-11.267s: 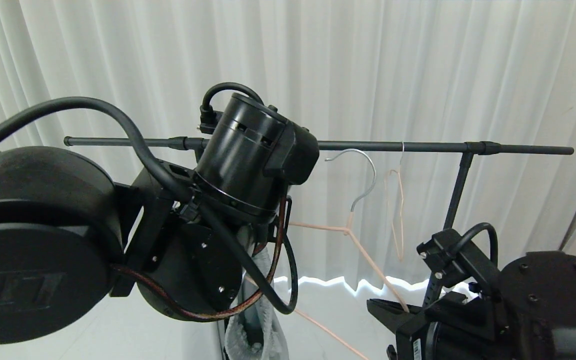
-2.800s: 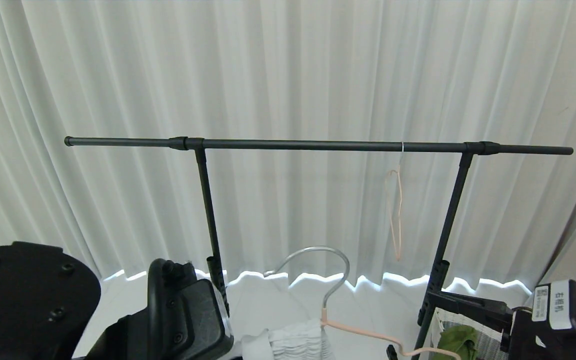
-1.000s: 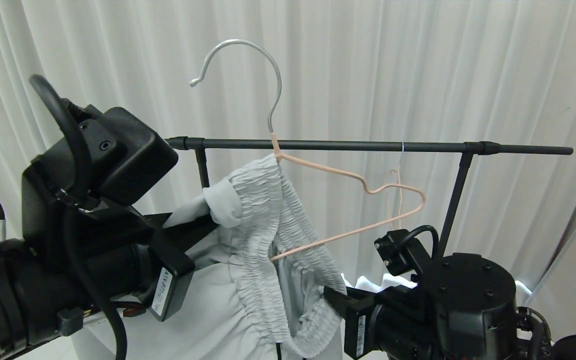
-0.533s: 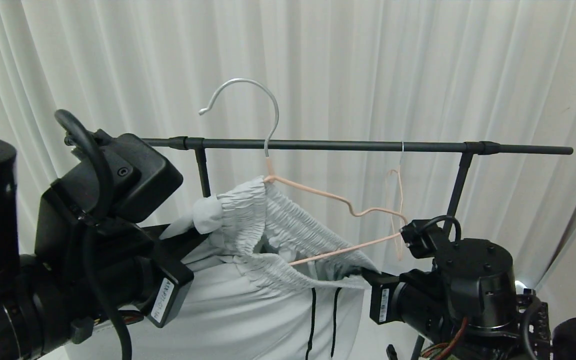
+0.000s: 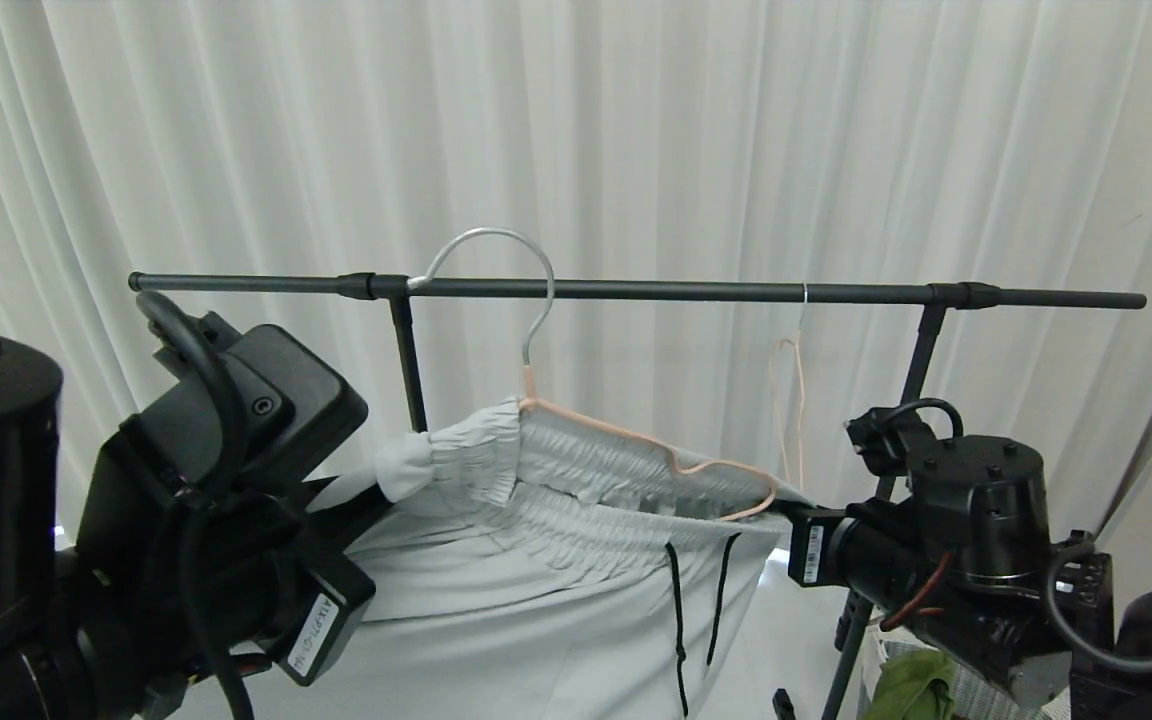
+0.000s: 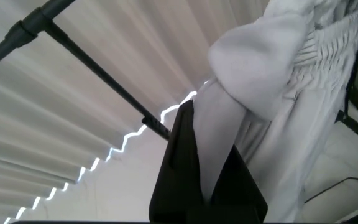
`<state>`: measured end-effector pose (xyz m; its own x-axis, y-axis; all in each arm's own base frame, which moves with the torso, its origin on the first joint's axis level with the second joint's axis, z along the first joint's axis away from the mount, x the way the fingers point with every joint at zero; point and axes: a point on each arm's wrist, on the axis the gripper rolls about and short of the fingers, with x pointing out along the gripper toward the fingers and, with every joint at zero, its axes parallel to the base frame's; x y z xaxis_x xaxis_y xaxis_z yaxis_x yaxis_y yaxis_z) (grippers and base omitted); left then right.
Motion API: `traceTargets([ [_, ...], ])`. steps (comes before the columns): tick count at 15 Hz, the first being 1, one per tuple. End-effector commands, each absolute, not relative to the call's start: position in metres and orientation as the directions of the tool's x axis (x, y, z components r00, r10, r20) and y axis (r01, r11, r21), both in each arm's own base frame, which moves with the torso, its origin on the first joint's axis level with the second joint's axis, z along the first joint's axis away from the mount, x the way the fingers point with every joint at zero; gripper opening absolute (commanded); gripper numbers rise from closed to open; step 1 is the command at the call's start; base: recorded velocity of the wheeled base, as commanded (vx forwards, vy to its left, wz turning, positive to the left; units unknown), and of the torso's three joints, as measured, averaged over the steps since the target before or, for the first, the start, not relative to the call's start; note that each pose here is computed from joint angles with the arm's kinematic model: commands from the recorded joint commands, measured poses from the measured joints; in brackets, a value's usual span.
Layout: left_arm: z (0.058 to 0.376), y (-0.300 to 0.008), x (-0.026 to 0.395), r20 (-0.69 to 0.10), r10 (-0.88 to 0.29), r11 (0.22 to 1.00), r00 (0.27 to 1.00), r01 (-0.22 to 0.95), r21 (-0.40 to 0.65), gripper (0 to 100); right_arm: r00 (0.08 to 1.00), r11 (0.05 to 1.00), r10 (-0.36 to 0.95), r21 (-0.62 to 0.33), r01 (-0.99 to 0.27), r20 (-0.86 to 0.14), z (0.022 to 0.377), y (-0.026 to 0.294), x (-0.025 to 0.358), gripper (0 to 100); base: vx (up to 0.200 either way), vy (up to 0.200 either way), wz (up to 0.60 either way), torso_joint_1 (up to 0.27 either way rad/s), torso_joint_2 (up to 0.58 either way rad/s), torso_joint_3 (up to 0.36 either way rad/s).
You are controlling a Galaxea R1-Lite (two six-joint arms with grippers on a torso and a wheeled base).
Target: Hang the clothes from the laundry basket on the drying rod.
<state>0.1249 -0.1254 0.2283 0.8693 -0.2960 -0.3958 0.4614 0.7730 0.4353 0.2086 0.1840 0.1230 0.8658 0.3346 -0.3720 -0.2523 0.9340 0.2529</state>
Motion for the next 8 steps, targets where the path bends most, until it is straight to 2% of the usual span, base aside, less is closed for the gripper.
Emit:
traceTargets([
  [1, 0.223, -0.120, 0.120, -0.403, -0.289, 0.760, 0.868, 0.464, 0.455, 0, 0.876, 0.942, 0.308, 0.246, -0.226, -0.372, 0.123, 0.178, 0.214, 0, 0.000, 0.000, 0.00, 0.000, 0.00, 0.000],
  [4, 0.211, -0.116, 0.117, -0.433, -0.274, 0.706, 0.859, 0.485, 0.516, 0, 0.874, 0.940, 0.319, 0.241, -0.242, -0.367, 0.124, 0.178, 0.213, 0, 0.000, 0.000, 0.00, 0.000, 0.00, 0.000],
  [6, 0.196, -0.122, 0.125, -0.463, -0.147, 0.699, 0.874, 0.423, 0.576, 0, 0.847, 0.920, 0.391, 0.145, -0.363, -0.361, 0.130, 0.177, 0.202, 0, 0.000, 0.000, 0.00, 0.000, 0.00, 0.000],
  [8, 0.189, -0.132, 0.136, -0.454, -0.067, 0.714, 0.889, 0.361, 0.600, 0, 0.810, 0.877, 0.475, 0.108, -0.468, -0.344, 0.138, 0.177, 0.193, 0, 0.000, 0.000, 0.00, 0.000, 0.00, 0.000],
])
